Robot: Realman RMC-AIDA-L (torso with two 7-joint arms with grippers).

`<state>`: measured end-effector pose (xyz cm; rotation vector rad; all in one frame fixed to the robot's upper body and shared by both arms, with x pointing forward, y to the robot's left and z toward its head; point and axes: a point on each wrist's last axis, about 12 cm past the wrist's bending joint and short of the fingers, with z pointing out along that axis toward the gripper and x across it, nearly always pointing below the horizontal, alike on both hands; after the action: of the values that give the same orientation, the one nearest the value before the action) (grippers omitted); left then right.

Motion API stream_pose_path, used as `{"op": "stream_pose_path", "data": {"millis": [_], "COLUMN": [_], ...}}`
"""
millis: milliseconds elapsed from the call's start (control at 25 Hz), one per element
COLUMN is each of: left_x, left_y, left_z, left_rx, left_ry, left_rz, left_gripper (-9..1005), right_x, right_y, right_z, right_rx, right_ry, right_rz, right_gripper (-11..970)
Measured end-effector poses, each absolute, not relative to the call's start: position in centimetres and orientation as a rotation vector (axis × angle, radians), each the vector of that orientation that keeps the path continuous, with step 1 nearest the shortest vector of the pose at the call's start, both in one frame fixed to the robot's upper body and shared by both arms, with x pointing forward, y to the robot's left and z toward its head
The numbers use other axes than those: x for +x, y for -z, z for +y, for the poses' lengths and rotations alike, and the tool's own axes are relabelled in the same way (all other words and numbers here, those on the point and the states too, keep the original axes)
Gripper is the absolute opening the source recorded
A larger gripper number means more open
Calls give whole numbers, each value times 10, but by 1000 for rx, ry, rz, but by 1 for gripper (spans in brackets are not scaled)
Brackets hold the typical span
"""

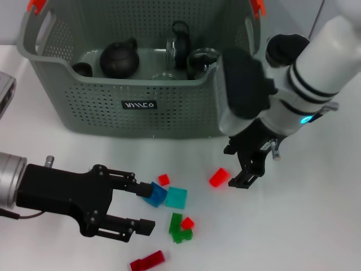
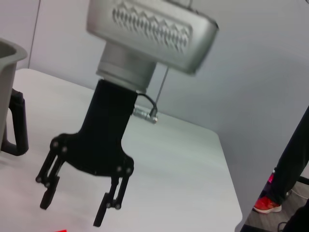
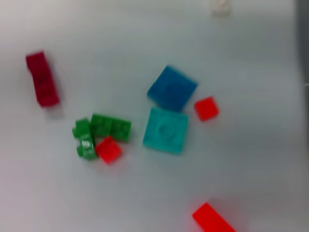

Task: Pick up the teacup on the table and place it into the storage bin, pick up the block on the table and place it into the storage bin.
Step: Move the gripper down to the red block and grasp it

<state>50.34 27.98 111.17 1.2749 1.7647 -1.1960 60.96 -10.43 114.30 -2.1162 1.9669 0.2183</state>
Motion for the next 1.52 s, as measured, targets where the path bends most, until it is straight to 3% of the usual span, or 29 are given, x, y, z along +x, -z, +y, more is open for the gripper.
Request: {"op": "stream_pose_path", "data": {"millis": [800, 1520], "left_x": [505, 506], "left_y": [-1111, -1111], "left_z": [289, 288], "left_rx": [1123, 1067], "left_ry": [1221, 1245], "left_rz": [1762, 1770], "left_gripper": [708, 711], "right_x": [596, 600], "right_y": [-1132, -1122], "right_z": [-73, -76], "right_rx": [-2415, -2428], "right_ry": [-75, -74], "right_rz": [1651, 1594], "right_gripper": [764, 757]}}
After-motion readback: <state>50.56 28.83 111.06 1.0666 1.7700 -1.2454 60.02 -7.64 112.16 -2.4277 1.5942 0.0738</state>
